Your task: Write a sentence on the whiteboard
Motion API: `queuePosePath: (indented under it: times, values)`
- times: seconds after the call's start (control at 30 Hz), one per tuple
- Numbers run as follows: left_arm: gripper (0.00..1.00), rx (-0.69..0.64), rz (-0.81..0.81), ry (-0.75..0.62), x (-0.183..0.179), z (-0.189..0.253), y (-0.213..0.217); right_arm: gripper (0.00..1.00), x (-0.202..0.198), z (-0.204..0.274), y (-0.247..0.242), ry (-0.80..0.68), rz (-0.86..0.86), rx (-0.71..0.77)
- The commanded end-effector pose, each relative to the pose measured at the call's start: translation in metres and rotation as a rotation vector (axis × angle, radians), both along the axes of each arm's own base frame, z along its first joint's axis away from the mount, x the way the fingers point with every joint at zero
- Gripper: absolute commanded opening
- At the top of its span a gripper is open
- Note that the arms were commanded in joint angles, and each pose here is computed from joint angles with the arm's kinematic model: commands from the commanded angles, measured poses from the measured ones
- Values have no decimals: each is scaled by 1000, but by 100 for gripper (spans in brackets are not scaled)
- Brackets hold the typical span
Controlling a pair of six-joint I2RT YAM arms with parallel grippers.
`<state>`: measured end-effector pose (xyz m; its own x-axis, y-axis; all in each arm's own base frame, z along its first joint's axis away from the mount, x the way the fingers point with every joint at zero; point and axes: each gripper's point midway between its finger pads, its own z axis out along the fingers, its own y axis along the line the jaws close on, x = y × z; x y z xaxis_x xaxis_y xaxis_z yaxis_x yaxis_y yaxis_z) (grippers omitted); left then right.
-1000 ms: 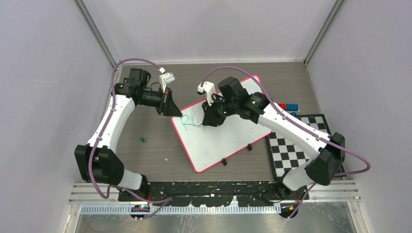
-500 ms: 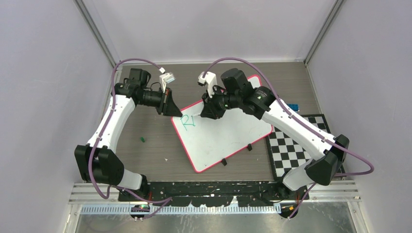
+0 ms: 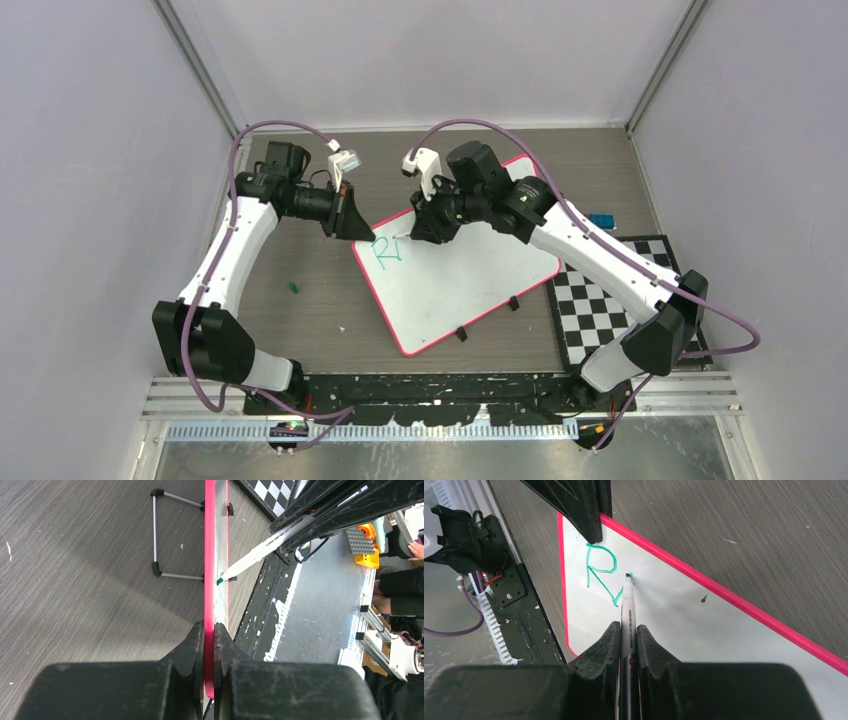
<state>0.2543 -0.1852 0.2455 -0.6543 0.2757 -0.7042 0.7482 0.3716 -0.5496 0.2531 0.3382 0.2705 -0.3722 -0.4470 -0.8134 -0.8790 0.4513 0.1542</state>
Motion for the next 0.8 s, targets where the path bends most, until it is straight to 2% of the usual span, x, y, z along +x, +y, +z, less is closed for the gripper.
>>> queuePosePath:
  times: [0.0, 0.23, 0.4, 0.77]
  values:
    - [0, -9, -48, 26, -19, -1, -6, 0, 10, 10, -2, -60, -28, 15]
    - [0, -10, -47, 32, -19, -1, -6, 0, 0, 37, -20, -27, -33, 81]
    - [0, -11, -49, 37, -19, -2, -7, 0, 1, 28, -37, -9, -62, 65]
    - [0, -12, -52, 38, -19, -2, -8, 0, 4, 21, -26, 22, -46, 76]
